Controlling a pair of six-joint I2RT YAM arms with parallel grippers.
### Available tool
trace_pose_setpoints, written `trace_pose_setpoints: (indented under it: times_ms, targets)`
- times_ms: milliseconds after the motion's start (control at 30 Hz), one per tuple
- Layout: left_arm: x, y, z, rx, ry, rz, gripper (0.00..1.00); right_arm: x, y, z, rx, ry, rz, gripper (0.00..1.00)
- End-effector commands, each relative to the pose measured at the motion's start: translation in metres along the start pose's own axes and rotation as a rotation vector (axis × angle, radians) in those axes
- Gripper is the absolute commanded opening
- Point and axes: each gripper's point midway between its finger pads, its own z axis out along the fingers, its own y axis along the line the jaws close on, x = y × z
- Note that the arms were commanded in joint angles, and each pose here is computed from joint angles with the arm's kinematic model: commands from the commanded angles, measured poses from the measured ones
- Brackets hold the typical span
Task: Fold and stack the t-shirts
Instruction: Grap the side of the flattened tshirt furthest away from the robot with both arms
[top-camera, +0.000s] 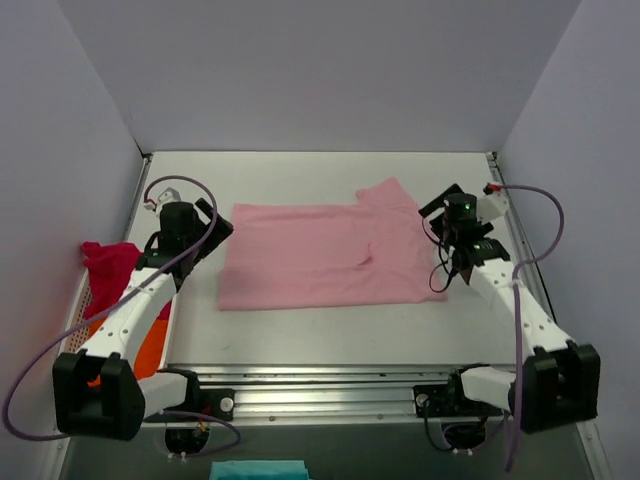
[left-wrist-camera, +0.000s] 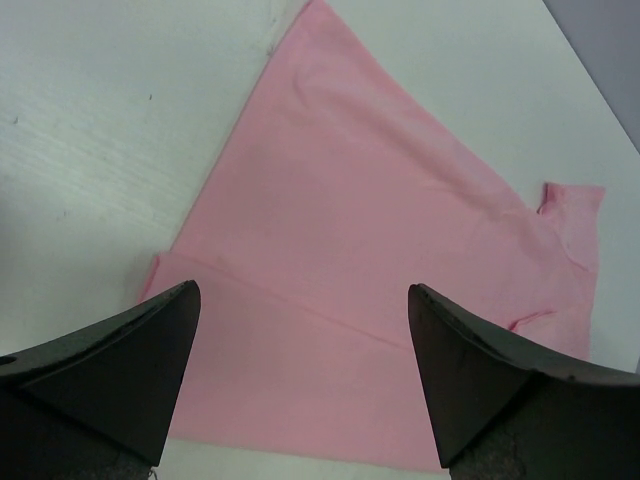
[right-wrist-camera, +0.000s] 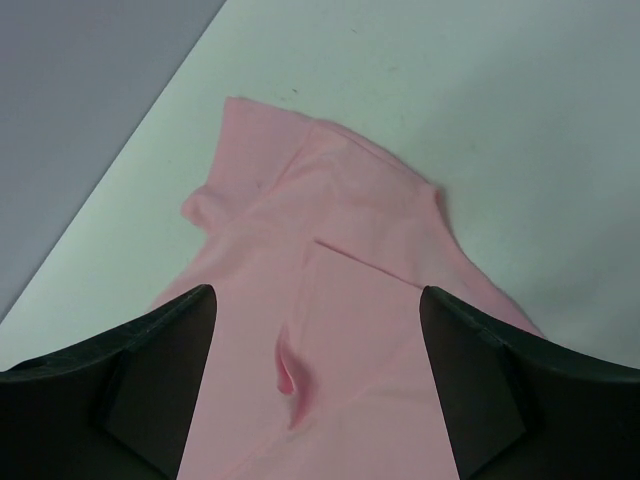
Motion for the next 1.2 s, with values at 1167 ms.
trace_pose_setpoints:
  times_ms: [1167]
  targets:
    - [-0.065, -0.024, 0.21, 0.218, 0.066, -0.065, 1.0, 0.095, 0.116, 0.321, -0.1, 0.208, -0.275, 0.78]
